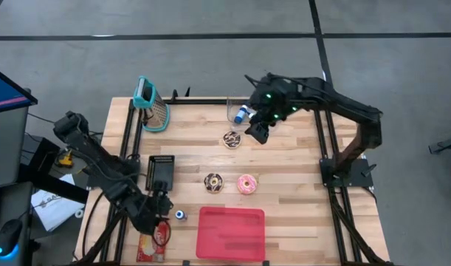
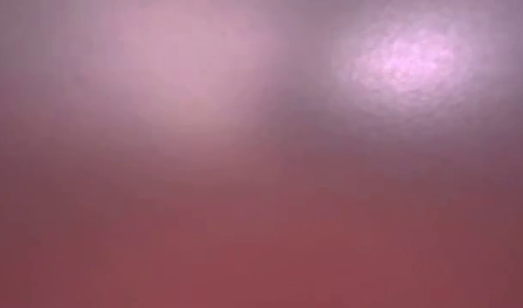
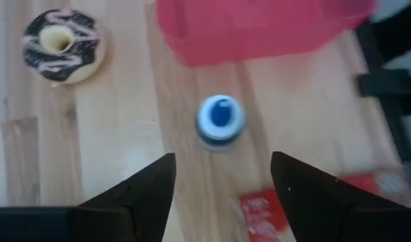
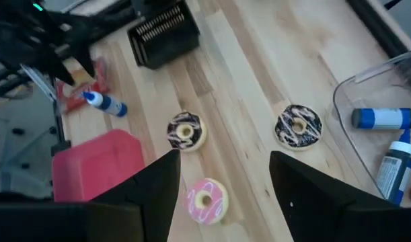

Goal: Pick & Place Food Item
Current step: Put the blue food coloring bottle into the transparent bin, then put the red popcorn bag into the red bin

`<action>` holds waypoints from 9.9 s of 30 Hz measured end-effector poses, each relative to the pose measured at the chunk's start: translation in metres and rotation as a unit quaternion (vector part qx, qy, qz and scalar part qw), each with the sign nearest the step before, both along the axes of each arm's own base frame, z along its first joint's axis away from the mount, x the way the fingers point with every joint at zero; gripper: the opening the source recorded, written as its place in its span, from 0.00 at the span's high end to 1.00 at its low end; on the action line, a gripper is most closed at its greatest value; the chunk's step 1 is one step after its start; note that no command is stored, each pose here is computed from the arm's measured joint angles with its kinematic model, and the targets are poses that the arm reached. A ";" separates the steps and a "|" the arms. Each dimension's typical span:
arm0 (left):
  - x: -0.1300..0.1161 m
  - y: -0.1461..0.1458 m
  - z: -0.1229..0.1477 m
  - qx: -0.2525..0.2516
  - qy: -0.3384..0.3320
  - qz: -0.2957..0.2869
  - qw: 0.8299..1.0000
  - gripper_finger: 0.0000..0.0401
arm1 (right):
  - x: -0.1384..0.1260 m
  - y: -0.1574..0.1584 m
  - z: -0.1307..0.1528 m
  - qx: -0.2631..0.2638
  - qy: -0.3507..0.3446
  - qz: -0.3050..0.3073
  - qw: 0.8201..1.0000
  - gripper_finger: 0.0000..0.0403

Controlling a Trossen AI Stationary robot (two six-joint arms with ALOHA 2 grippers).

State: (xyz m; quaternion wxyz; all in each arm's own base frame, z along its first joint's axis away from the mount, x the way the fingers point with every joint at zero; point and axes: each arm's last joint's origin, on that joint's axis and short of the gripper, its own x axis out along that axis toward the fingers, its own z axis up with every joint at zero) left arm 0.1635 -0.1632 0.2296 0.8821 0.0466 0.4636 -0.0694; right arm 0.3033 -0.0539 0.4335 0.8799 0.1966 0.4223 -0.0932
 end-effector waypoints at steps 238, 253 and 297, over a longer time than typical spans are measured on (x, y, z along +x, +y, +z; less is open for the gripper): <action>-0.027 0.025 0.024 -0.235 0.143 0.081 0.958 0.42 | -0.069 0.113 0.005 -0.028 -0.014 -0.204 0.979 0.50; -0.016 0.025 -0.041 -0.287 0.226 0.149 0.919 0.42 | -0.077 0.140 0.004 -0.041 -0.018 -0.149 0.988 0.50; -0.010 0.037 -0.099 -0.295 0.255 0.153 0.908 1.00 | -0.086 0.158 0.003 -0.025 -0.014 -0.130 0.991 0.50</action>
